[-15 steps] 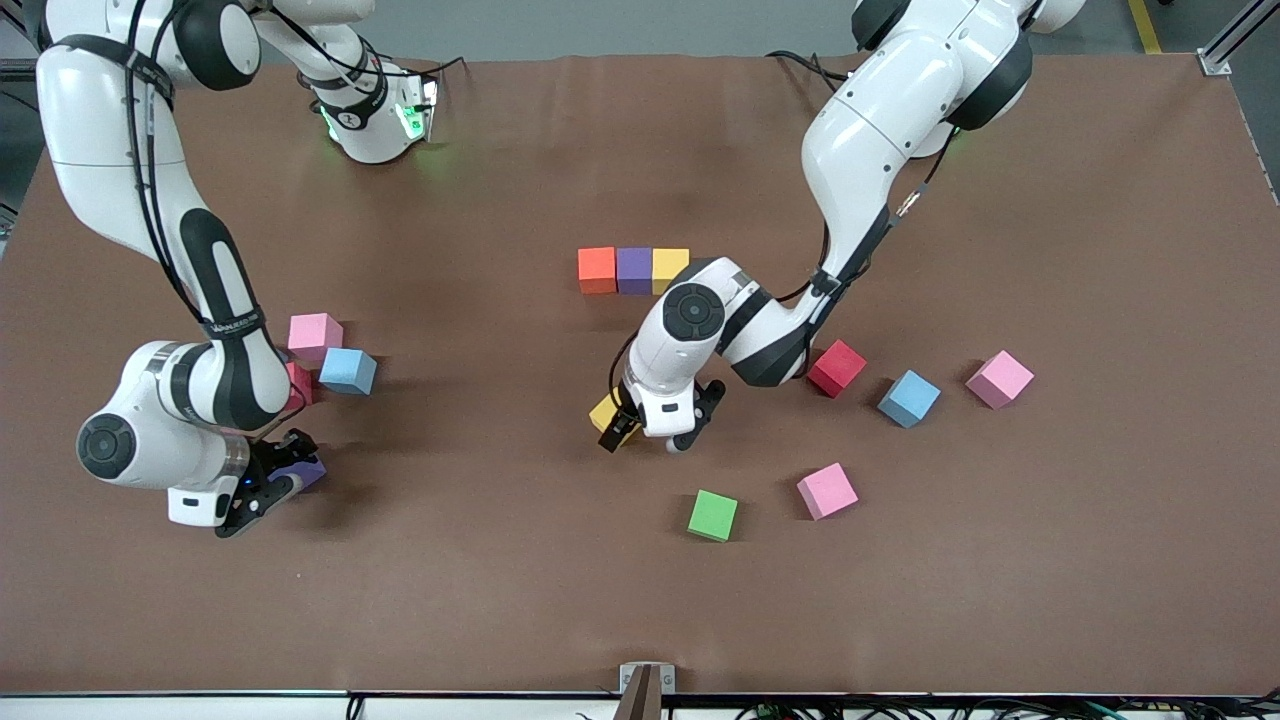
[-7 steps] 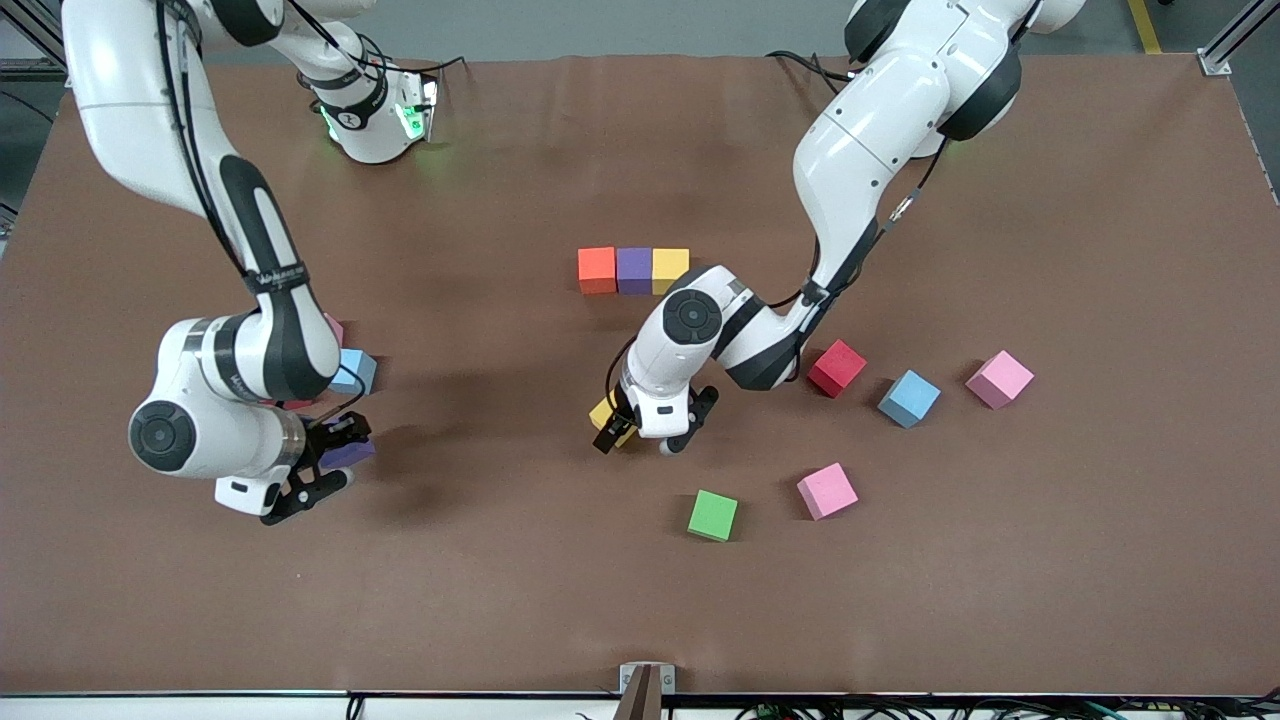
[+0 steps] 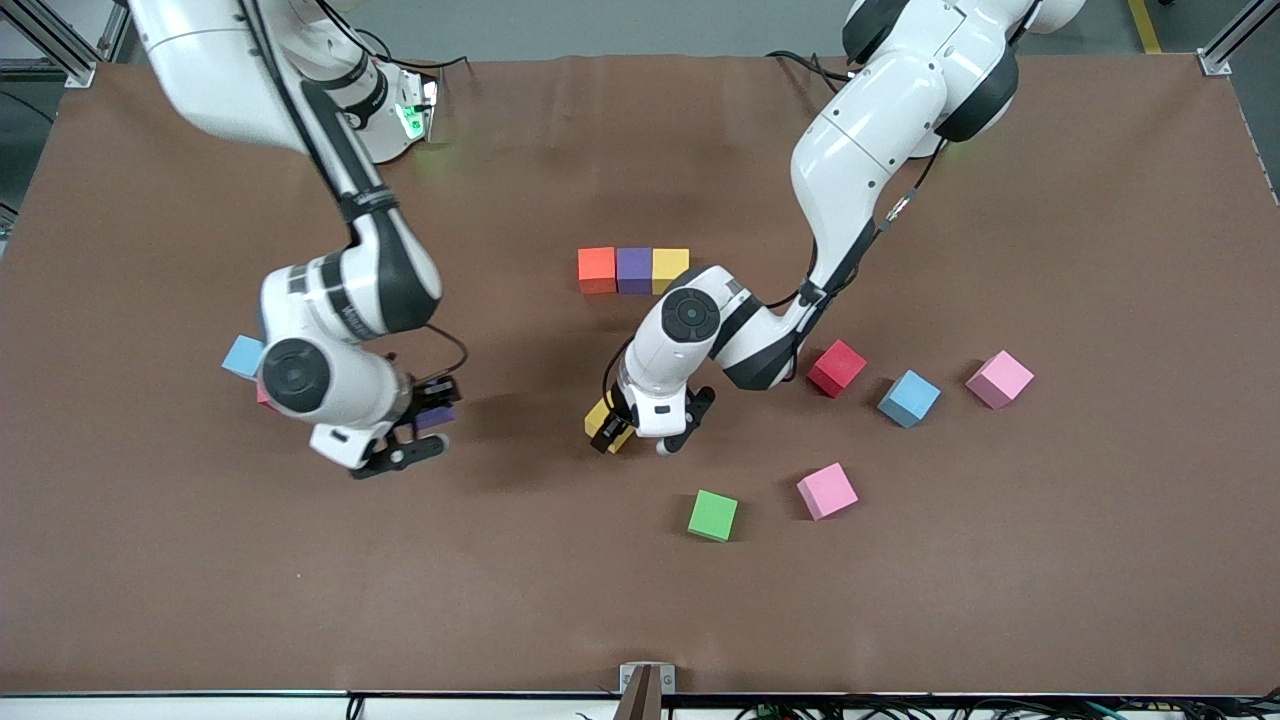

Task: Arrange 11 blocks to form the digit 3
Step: 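Grasp yellow with the left gripper while the right gripper carries purple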

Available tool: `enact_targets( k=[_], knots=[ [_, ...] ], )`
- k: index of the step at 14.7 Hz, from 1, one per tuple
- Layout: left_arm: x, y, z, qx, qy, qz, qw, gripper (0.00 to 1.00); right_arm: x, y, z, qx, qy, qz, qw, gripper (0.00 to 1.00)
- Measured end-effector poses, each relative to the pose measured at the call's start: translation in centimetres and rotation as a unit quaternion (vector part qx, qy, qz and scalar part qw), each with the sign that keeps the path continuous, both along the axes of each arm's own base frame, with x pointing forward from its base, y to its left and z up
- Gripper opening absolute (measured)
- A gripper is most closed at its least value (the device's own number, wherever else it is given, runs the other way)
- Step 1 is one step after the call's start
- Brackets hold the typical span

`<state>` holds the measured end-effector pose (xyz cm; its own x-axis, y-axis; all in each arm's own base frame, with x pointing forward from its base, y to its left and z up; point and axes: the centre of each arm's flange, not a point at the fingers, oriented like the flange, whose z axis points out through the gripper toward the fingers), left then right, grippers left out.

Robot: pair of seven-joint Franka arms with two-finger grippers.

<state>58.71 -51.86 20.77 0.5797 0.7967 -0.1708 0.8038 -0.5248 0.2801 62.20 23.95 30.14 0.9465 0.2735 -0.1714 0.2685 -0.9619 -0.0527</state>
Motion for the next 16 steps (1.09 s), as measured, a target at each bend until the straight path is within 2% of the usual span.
enact_targets(
  k=[3,5,12,16],
  knots=[
    [3.4,4.4,4.3,0.025,0.014,0.023,0.999,0.64,-1.7,3.8,-0.8,-0.003,-0.014,-0.014,1.0,0.6],
    [4.8,7.0,6.7,0.042,0.024,0.031,0.998,0.64,-3.0,6.1,-2.0,-0.003,-0.028,-0.029,0.999,0.6],
    [7.7,15.5,12.3,0.077,0.07,-0.035,0.994,0.62,-8.2,14.5,-6.2,-0.005,-0.049,-0.059,0.997,0.6],
    [9.4,20.6,14.3,0.088,0.071,-0.065,0.991,0.61,-11.4,16.6,-10.1,0.023,-0.055,-0.073,0.996,0.6]
  ],
)
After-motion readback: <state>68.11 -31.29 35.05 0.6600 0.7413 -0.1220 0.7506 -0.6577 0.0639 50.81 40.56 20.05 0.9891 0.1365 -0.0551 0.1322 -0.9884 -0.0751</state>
